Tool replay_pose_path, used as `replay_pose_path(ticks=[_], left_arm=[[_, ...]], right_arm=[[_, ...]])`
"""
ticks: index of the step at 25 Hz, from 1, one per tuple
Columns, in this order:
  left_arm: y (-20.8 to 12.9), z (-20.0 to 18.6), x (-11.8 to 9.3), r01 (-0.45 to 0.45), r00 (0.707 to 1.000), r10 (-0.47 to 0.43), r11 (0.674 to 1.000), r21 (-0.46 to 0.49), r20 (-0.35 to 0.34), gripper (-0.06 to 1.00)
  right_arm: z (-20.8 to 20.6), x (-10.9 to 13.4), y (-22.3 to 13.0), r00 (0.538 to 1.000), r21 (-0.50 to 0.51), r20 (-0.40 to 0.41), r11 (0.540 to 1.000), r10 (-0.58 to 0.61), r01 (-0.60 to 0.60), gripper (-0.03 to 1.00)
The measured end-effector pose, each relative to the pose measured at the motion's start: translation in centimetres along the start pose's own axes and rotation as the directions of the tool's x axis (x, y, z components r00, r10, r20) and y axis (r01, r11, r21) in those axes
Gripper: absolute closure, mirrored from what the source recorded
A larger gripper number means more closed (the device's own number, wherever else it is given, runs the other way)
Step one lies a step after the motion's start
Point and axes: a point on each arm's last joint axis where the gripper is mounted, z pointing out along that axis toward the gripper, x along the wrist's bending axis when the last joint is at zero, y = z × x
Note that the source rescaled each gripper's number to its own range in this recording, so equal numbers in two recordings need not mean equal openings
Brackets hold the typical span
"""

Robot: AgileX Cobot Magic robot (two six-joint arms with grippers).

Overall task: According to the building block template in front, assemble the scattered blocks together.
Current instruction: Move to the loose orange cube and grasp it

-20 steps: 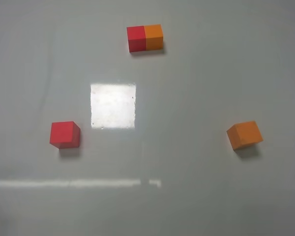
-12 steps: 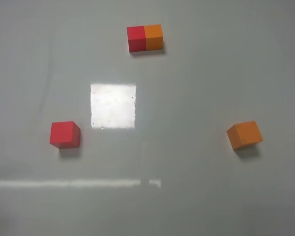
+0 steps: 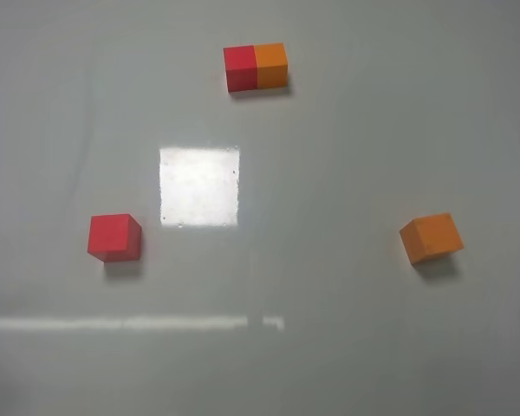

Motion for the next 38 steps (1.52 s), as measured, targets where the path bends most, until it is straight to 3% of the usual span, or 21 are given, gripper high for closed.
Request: replay_pose_path(ticks=[5, 10, 15, 19, 23, 26, 28, 33, 38], left_arm=[[0.0, 0.0, 0.0, 0.000, 1.000, 0.000, 1.000, 0.000, 0.000, 0.27], [0.0, 0.0, 0.0, 0.000, 1.000, 0.000, 1.000, 0.000, 0.000, 0.27], [0.0, 0.0, 0.0, 0.000, 1.000, 0.000, 1.000, 0.000, -0.001, 0.27], [0.0, 0.0, 0.0, 0.000, 1.000, 0.000, 1.000, 0.000, -0.001, 0.27], [0.0, 0.0, 0.0, -0.001, 1.000, 0.001, 1.000, 0.000, -0.001, 0.27], [0.0, 0.0, 0.0, -0.001, 1.000, 0.001, 1.000, 0.000, -0.001, 0.27], [0.0, 0.0, 0.0, -0.001, 1.000, 0.001, 1.000, 0.000, -0.001, 0.27], [0.0, 0.0, 0.0, -0.001, 1.000, 0.001, 1.000, 0.000, -0.001, 0.27], [0.0, 0.0, 0.0, -0.001, 1.000, 0.001, 1.000, -0.002, 0.000, 0.27]], right_arm=[[0.4, 0.5, 3.2, 0.961, 0.014, -0.106, 0.966, -0.256, 0.259, 0.24], [1.9, 0.8, 7.5, 0.844, -0.015, -0.202, 0.863, -0.497, 0.504, 0.23], [4.1, 1.9, 11.6, 0.607, -0.113, -0.305, 0.660, -0.734, 0.742, 0.01], [6.9, 3.5, 13.8, 0.420, -0.138, -0.330, 0.484, -0.845, 0.864, -0.02], [10.3, 6.5, 14.0, 0.216, -0.175, -0.376, 0.298, -0.901, 0.938, -0.03], [12.2, 8.9, 13.8, 0.096, -0.219, -0.386, 0.192, -0.918, 0.957, -0.03], [13.2, 10.1, 13.8, 0.043, -0.249, -0.374, 0.145, -0.926, 0.958, -0.03], [15.5, 12.1, 13.3, -0.021, -0.274, -0.378, 0.091, -0.926, 0.957, -0.03], [16.7, 13.4, 13.0, -0.044, -0.309, -0.374, 0.080, -0.926, 0.948, -0.03]])
